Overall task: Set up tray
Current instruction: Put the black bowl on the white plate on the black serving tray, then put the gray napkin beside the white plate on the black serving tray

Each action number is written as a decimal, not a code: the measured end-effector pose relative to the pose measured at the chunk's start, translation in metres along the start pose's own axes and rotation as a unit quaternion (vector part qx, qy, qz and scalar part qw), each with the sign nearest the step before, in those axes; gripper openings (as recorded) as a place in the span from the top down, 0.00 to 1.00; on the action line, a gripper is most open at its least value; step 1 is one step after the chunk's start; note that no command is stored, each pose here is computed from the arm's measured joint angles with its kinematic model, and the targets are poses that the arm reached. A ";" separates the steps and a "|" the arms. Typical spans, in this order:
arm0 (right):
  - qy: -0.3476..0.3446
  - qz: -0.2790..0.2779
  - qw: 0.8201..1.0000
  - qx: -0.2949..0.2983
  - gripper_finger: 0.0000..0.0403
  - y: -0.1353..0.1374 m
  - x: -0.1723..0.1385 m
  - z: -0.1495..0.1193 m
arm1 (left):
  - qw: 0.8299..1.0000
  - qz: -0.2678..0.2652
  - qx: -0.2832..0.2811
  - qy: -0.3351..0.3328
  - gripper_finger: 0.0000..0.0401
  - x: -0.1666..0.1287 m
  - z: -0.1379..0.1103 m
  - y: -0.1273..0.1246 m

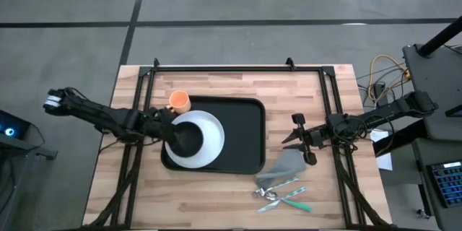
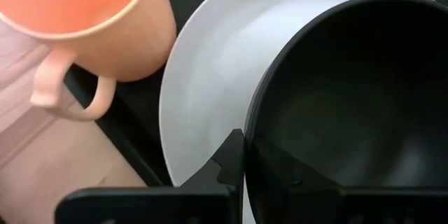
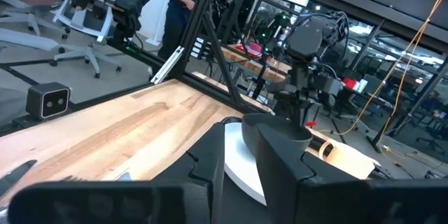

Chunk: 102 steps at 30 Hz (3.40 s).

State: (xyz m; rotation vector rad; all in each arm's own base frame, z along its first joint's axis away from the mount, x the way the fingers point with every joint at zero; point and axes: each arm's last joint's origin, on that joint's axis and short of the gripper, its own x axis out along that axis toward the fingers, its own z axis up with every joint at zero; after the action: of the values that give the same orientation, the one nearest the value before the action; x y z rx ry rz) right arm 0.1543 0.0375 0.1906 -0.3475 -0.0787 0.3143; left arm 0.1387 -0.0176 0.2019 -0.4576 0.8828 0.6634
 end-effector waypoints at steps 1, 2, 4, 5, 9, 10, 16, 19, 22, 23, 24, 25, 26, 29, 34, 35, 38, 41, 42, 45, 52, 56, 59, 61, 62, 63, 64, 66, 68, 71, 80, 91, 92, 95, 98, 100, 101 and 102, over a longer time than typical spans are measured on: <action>0.000 0.000 1.000 0.000 0.83 0.000 0.000 0.000 | 1.000 -0.001 0.001 0.000 1.00 0.001 0.001 0.000; 0.000 0.000 1.000 0.000 0.82 0.000 0.000 0.000 | 1.000 -0.003 0.003 0.001 1.00 0.002 0.002 -0.001; 0.000 0.000 1.000 0.000 0.81 0.000 0.000 0.000 | 1.000 -0.010 0.008 0.000 1.00 0.004 0.004 -0.004; 0.000 0.000 1.000 0.000 0.81 0.000 0.000 0.000 | 1.000 -0.012 0.011 -0.001 1.00 0.006 0.005 -0.005; 0.000 0.000 1.000 0.000 0.80 0.000 0.000 0.000 | 1.000 -0.001 0.022 0.004 1.00 0.012 0.007 -0.006; 0.000 0.000 1.000 0.000 0.80 0.000 0.000 0.000 | 1.000 0.003 0.023 0.006 1.00 0.013 0.007 -0.006; 0.000 0.000 1.000 0.000 0.81 0.000 0.000 0.000 | 0.999 0.012 0.035 0.010 0.99 0.017 0.008 -0.007; 0.000 0.000 1.000 0.000 0.83 0.000 0.000 0.000 | 0.999 0.008 0.043 0.007 0.98 0.017 0.008 -0.008; 0.000 0.000 1.000 0.000 0.83 0.000 0.000 0.000 | 0.999 -0.004 0.050 -0.004 0.93 0.016 0.011 -0.010; 0.000 0.000 1.000 0.000 0.83 0.000 0.000 0.000 | 0.999 -0.006 0.053 -0.006 0.91 0.016 0.012 -0.011; 0.000 0.000 1.000 0.000 0.83 0.000 0.000 0.000 | 0.998 -0.008 0.055 -0.008 0.89 0.015 0.013 -0.012; 0.000 0.000 1.000 0.000 0.83 0.000 0.000 0.000 | 0.998 -0.010 0.054 -0.011 0.87 0.014 0.014 -0.013; 0.000 0.000 1.000 0.000 0.82 0.000 0.000 0.000 | 0.998 -0.011 0.054 -0.014 0.85 0.012 0.016 -0.013; 0.000 0.000 1.000 0.000 0.81 0.000 0.000 0.000 | 0.998 -0.014 0.060 -0.023 0.80 0.009 0.020 -0.015; 0.000 0.000 1.000 0.002 0.80 0.000 0.000 0.000 | 0.996 -0.025 0.080 -0.031 0.77 -0.001 0.028 -0.018; 0.000 0.000 1.000 0.002 0.80 0.000 0.000 0.000 | 0.996 -0.030 0.079 -0.034 0.77 -0.004 0.030 -0.019; 0.000 0.000 1.000 0.002 0.81 0.000 0.000 0.000 | 0.995 -0.048 0.080 -0.039 0.77 -0.009 0.032 -0.024; 0.001 0.000 1.000 0.002 0.82 0.000 0.000 0.000 | 0.991 -0.084 0.097 -0.050 0.77 -0.012 0.029 -0.033; 0.001 0.000 1.000 0.002 0.82 0.000 0.000 0.000 | 0.987 -0.099 0.111 -0.058 0.77 -0.013 0.027 -0.037; 0.001 0.000 1.000 0.007 0.83 0.000 0.000 0.000 | 0.967 -0.162 0.179 -0.080 0.77 -0.020 0.011 -0.054; 0.000 0.000 1.000 0.021 0.81 0.000 0.000 0.000 | 0.870 -0.323 0.344 -0.144 0.77 -0.062 -0.048 -0.085; -0.008 0.000 1.000 0.030 0.80 0.000 0.000 0.002 | 0.851 -0.327 0.351 -0.212 0.77 -0.078 -0.075 -0.082; -0.008 0.000 0.998 0.064 0.80 0.000 0.000 0.002 | 0.837 -0.348 0.366 -0.213 0.77 -0.083 -0.087 -0.075; -0.009 0.001 0.997 0.081 0.80 0.000 0.000 0.002 | 0.832 -0.354 0.371 -0.209 0.77 -0.080 -0.091 -0.069; -0.009 0.001 0.996 0.086 0.80 0.000 0.000 0.002 | 0.830 -0.363 0.372 -0.203 0.77 -0.079 -0.091 -0.065; -0.009 0.001 0.996 0.092 0.81 0.000 0.000 0.002 | 0.826 -0.376 0.372 -0.195 0.77 -0.077 -0.092 -0.062; -0.009 0.001 0.995 0.097 0.81 0.000 0.000 0.002 | 0.817 -0.395 0.377 -0.185 0.77 -0.076 -0.093 -0.058; -0.009 0.001 0.994 0.106 0.81 0.000 0.000 0.002 | 0.787 -0.437 0.398 -0.176 0.77 -0.071 -0.096 -0.051; -0.009 0.001 0.994 0.109 0.80 0.000 0.000 0.002 | 0.752 -0.490 0.398 -0.188 0.77 -0.068 -0.098 -0.043; -0.009 0.001 0.994 0.110 0.80 0.000 0.000 0.002 | 0.671 -0.584 0.402 -0.219 0.77 -0.068 -0.100 -0.032; -0.012 0.002 0.985 0.174 0.81 0.000 0.000 0.002 | 0.592 -0.660 0.412 -0.209 0.77 -0.053 -0.111 -0.013; -0.009 0.013 0.970 0.242 0.80 0.002 0.000 0.002 | 0.427 -0.741 0.471 -0.216 0.77 -0.059 -0.116 -0.003; -0.003 0.018 0.970 0.243 0.80 0.004 0.000 0.002 | 0.432 -0.739 0.471 -0.213 0.77 -0.056 -0.117 -0.002; 0.013 0.035 0.970 0.242 0.80 0.009 0.001 0.000 | 0.487 -0.713 0.456 -0.218 0.77 -0.046 -0.120 0.000; 0.021 0.051 0.969 0.242 0.80 0.015 0.003 0.002 | 0.541 -0.682 0.433 -0.233 0.77 -0.035 -0.122 0.003; 0.037 0.062 0.968 0.242 0.79 0.019 0.007 0.006 | 0.557 -0.672 0.425 -0.241 0.77 -0.035 -0.120 0.004; 0.045 0.061 0.967 0.241 0.79 0.020 0.010 0.009 | 0.562 -0.669 0.421 -0.246 0.77 -0.035 -0.119 0.004; 0.059 0.058 0.967 0.240 0.79 0.021 0.013 0.011 | 0.564 -0.668 0.415 -0.252 0.77 -0.036 -0.118 0.004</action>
State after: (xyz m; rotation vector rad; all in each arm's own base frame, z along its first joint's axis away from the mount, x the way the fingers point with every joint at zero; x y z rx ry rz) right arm 0.1592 0.0642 0.1943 0.1123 0.1353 0.4155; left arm 0.0539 -0.0993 0.1650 0.0466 0.0251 -1.0348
